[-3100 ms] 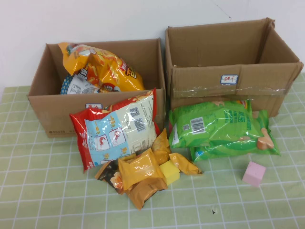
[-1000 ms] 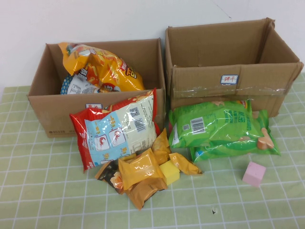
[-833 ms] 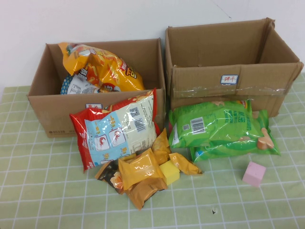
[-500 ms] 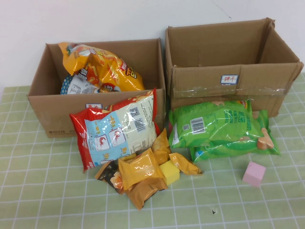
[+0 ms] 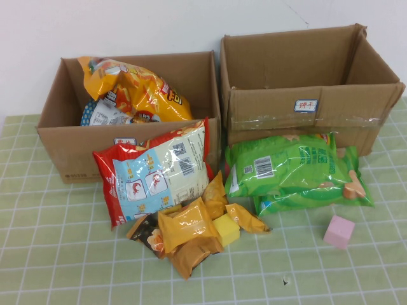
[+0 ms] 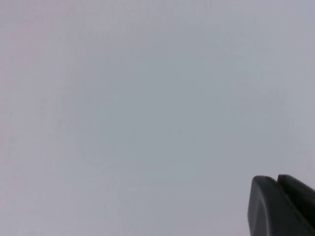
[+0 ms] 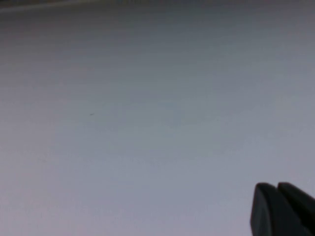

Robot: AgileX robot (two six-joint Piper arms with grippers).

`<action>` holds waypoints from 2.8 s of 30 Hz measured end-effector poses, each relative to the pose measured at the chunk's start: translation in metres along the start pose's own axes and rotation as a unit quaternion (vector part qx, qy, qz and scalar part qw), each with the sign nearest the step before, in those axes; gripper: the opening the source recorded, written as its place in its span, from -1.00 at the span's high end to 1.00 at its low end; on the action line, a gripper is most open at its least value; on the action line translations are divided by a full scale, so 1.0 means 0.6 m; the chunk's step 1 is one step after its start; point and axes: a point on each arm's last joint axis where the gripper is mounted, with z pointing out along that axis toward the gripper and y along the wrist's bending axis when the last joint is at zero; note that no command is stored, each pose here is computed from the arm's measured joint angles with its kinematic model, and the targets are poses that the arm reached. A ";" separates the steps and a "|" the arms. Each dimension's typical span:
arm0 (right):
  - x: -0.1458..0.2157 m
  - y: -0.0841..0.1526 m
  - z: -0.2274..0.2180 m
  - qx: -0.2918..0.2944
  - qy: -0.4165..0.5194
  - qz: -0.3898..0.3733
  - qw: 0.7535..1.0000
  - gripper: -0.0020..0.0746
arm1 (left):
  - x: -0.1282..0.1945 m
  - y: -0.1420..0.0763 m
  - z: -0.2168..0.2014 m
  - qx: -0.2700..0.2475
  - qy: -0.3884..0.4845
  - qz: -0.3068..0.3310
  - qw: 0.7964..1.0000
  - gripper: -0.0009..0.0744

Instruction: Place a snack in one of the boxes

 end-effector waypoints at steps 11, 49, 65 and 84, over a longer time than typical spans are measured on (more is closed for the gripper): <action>-0.051 0.016 0.081 0.021 0.246 0.065 0.967 0.95 | -0.108 -0.005 0.062 0.018 0.195 0.021 0.980 0.98; 0.161 0.009 0.072 0.042 0.731 0.030 0.681 0.95 | 0.185 -0.062 0.380 0.153 0.636 -0.091 0.751 -0.58; 0.173 0.009 0.067 0.053 0.726 0.047 0.684 0.95 | 0.357 -0.077 0.431 0.143 0.693 -0.172 0.686 0.02; 0.173 0.011 0.067 0.058 0.724 0.062 0.684 0.95 | 0.099 -0.103 0.598 0.280 0.547 -0.145 0.776 0.79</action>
